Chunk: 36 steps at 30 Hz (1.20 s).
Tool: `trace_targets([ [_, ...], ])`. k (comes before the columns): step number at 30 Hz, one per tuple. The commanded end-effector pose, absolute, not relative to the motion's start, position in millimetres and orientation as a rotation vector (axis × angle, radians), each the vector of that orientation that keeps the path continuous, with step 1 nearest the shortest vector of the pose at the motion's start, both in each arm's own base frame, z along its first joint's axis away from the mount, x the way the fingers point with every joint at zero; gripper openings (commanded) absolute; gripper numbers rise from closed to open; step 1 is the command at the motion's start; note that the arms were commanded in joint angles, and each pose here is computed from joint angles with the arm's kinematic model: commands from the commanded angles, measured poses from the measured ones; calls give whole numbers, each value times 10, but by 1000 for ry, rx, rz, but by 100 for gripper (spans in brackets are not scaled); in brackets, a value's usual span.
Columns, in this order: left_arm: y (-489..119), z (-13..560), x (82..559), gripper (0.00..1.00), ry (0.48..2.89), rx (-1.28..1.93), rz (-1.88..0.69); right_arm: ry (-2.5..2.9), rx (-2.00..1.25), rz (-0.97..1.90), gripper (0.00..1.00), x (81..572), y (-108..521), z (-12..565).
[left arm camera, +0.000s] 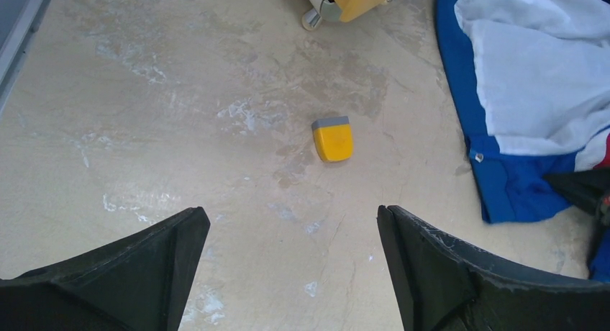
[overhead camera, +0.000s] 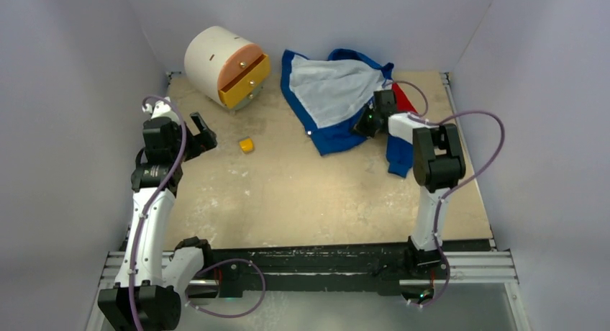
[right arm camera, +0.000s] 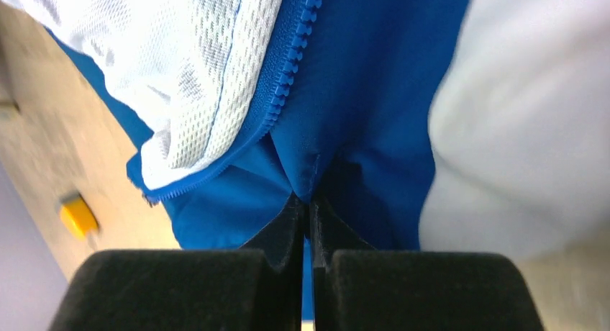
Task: Zip up the jacket
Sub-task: Move the jacket to the center of the board.
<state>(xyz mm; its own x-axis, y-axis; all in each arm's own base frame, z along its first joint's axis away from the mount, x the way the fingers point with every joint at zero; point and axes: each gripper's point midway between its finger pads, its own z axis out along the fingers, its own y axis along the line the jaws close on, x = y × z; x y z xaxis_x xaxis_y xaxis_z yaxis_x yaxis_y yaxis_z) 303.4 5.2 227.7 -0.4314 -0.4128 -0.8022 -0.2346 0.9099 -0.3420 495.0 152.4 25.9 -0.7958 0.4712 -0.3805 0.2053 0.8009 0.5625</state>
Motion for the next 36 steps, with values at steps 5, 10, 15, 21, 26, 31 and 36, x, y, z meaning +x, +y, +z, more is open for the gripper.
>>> trace_targets([
  [5, 27, 2292, 3114, 95, 2026, -439, -246, 2544, 594, 554, 0, 3598, 1053, 296],
  [10, 17, 2268, 3108, 94, 2034, -437, -250, 2507, 770, 344, 0, 2960, 443, 367],
  [15, 8, 2272, 3115, 94, 2032, -434, -257, 2314, 867, 205, 0, 2741, 25, 823],
  [21, -14, 2265, 3131, 94, 2036, -424, -270, 2149, 703, 294, 65, 3122, 81, 1791],
  [26, -1, 2271, 3118, 94, 2031, -427, -261, 2090, 615, 362, 83, 3351, 300, 2252],
  [31, 1, 2268, 3125, 94, 2032, -429, -261, 2154, 447, 494, 87, 3659, 1017, 2342],
  [36, -19, 2252, 3105, 93, 2040, -424, -270, 2237, 322, 627, 90, 3986, 1870, 2184],
])
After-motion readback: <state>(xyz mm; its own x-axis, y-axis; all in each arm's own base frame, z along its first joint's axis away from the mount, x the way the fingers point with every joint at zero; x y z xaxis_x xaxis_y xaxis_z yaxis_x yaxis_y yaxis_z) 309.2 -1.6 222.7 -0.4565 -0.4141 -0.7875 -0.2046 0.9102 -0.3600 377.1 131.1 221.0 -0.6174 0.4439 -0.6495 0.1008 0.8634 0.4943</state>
